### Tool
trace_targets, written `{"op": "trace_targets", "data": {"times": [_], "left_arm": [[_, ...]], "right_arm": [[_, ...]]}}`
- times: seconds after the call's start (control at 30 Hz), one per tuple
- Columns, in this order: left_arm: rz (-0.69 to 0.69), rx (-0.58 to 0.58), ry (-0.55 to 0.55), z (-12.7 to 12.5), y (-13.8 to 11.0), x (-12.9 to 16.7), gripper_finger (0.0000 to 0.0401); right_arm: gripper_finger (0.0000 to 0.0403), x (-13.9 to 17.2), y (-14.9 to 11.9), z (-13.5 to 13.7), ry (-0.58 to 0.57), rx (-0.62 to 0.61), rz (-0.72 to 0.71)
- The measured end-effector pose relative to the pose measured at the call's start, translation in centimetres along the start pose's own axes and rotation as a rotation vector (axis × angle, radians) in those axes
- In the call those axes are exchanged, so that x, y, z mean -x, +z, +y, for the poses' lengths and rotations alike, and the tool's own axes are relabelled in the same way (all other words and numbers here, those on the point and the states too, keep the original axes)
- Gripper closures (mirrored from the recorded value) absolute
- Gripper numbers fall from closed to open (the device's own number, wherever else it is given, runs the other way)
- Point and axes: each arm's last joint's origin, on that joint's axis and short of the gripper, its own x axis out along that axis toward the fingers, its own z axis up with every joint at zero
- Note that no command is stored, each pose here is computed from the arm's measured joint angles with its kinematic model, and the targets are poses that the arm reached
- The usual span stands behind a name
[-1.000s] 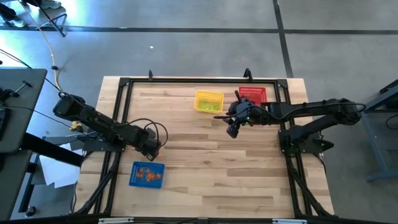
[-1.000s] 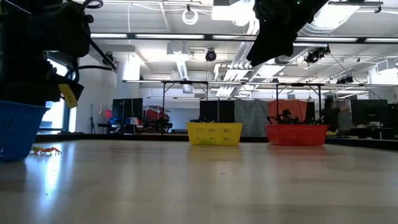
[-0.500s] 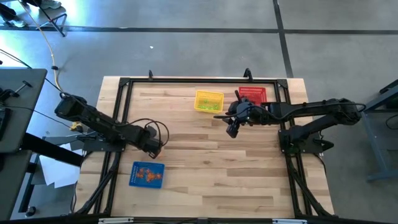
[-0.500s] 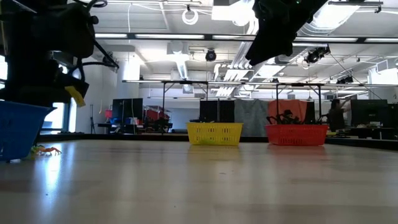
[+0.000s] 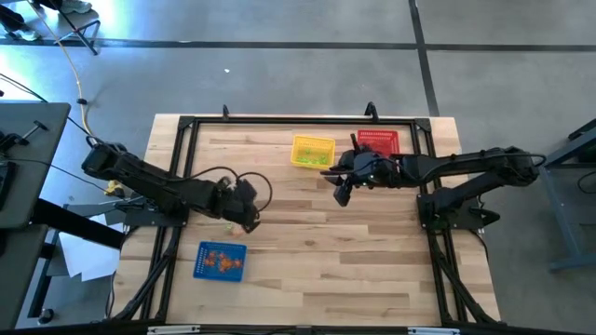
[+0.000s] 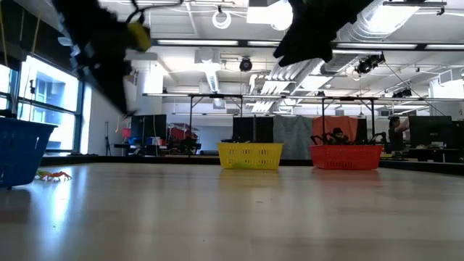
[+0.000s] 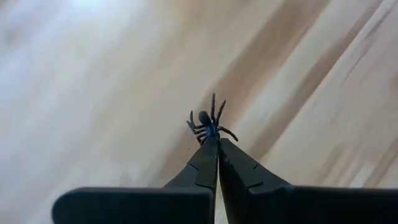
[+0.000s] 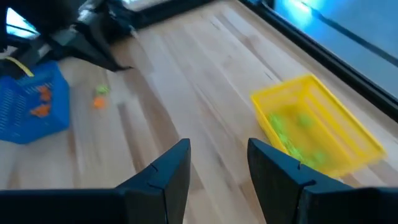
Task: Sort Halloween decoration
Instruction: Put the black spider toy into the red bin
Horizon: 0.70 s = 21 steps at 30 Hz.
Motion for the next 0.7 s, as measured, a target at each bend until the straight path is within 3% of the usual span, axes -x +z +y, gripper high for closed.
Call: {"op": "trace_targets", "data": {"times": [0.17,0.3,0.47,0.7], "left_arm": [[-0.287,-0.045,-0.042,-1.7,3.5,2.3,0.0400],[-0.448,-0.097,-0.153,-3.2,5.4,3.9,0.0401],[-0.524,-0.135,-0.289,-4.3,6.0,4.8,0.0401],[-0.546,-0.104,-0.346,-4.9,5.8,5.4,0.0401]], "right_arm": [[0.0247,-1.8,0.1,2.2,0.081,0.066,-0.088],[0.0247,-2.7,-0.2,4.2,0.139,0.158,-0.154],[0.0247,-2.4,-0.4,5.9,0.173,0.323,-0.218],[0.0247,-1.7,-0.5,7.2,0.165,0.572,-0.297]]}}
